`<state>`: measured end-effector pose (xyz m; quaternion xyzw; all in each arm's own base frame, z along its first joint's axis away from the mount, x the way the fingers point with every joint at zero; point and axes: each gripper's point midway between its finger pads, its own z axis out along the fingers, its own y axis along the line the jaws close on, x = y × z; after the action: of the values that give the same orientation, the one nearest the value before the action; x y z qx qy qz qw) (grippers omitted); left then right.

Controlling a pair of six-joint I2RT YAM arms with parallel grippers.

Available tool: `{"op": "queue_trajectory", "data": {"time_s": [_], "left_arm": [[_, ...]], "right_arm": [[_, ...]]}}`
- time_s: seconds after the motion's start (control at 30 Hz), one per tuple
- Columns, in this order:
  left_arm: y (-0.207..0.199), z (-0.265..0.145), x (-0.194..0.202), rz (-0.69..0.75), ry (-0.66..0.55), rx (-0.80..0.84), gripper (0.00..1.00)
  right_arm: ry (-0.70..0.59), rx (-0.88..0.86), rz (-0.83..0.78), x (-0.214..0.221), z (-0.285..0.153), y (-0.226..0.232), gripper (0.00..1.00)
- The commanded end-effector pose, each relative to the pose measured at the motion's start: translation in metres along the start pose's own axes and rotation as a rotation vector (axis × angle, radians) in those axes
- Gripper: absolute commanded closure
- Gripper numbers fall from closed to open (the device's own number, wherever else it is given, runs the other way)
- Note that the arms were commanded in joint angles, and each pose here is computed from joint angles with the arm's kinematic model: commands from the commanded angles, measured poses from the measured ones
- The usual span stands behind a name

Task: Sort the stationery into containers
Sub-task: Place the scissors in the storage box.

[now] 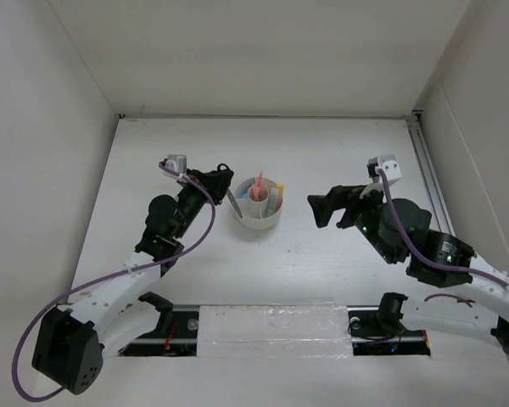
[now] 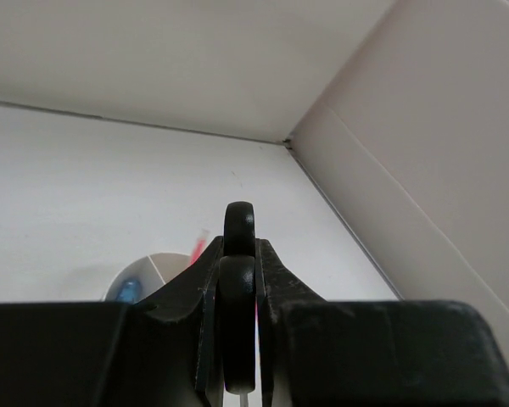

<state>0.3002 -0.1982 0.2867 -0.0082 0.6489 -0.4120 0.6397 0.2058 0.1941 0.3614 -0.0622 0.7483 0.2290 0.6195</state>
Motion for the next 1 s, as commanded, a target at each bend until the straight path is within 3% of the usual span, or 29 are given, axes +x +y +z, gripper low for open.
{"op": "queue_trajectory", "data": {"time_s": [0.0, 0.17, 0.3, 0.97], "left_arm": [[-0.023, 0.000, -0.062, 0.073, -0.260, 0.076, 1.00], [-0.011, 0.010, -0.039, 0.074, -0.238, 0.088, 1.00], [-0.002, 0.005, -0.040, 0.051, -0.297, 0.074, 1.00], [0.038, 0.029, 0.008, 0.024, -0.228, -0.008, 1.00]], "right_arm": [[-0.024, -0.001, 0.034, -0.006, -0.006, -0.005, 0.01], [-0.008, -0.020, 0.037, 0.001, -0.010, -0.005, 0.01], [0.003, -0.027, 0.031, 0.005, -0.009, -0.004, 0.01], [0.015, -0.062, 0.023, 0.011, -0.012, -0.001, 0.01]]}}
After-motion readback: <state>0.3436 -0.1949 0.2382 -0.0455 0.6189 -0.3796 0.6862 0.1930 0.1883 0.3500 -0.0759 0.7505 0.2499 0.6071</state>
